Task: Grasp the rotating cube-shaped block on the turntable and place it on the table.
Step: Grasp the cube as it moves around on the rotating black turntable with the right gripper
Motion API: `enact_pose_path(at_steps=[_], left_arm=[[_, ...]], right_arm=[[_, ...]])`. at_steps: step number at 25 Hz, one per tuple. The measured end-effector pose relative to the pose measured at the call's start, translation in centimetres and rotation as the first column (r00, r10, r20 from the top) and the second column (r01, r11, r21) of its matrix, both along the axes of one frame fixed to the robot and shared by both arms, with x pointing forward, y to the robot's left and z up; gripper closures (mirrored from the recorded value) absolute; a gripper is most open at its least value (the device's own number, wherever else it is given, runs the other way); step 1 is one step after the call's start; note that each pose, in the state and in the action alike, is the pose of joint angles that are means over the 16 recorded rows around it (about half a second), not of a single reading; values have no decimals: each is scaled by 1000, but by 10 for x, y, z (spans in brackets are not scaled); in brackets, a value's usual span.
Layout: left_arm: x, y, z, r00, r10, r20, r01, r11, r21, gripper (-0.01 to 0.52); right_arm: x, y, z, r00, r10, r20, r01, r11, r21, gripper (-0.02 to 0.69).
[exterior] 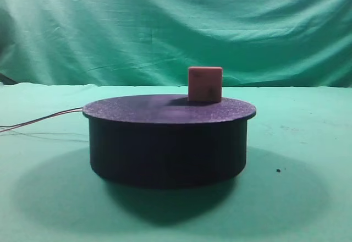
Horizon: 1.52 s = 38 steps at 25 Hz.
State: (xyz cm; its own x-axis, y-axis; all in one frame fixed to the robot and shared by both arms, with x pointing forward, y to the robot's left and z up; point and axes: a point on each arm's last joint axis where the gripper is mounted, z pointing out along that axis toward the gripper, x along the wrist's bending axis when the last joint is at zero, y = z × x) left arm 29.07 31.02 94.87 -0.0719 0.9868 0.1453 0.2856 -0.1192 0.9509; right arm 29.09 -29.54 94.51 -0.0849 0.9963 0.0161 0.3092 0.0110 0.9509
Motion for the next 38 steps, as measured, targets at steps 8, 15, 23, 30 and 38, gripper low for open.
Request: enact_pose_path(at_steps=[8, 15, 23, 30, 38], left_arm=[[0, 0, 0, 1000, 0, 0, 0, 1000, 0, 514], [0, 0, 0, 1000, 0, 0, 0, 1000, 0, 514], [0, 0, 0, 1000, 0, 0, 0, 1000, 0, 514], [0, 0, 0, 1000, 0, 0, 0, 1000, 0, 514], [0, 0, 0, 1000, 0, 0, 0, 1000, 0, 514]], right_arm=[[0, 0, 0, 1000, 0, 0, 0, 1000, 0, 617], [1, 0, 3, 999, 4, 32, -3, 1000, -9, 617], [4, 3, 27, 964, 19, 264, -30, 999, 36, 617], [6, 3, 68, 958, 3, 286, -26, 997, 78, 617], [22, 4, 91, 997, -11, -80, 17, 997, 69, 617]])
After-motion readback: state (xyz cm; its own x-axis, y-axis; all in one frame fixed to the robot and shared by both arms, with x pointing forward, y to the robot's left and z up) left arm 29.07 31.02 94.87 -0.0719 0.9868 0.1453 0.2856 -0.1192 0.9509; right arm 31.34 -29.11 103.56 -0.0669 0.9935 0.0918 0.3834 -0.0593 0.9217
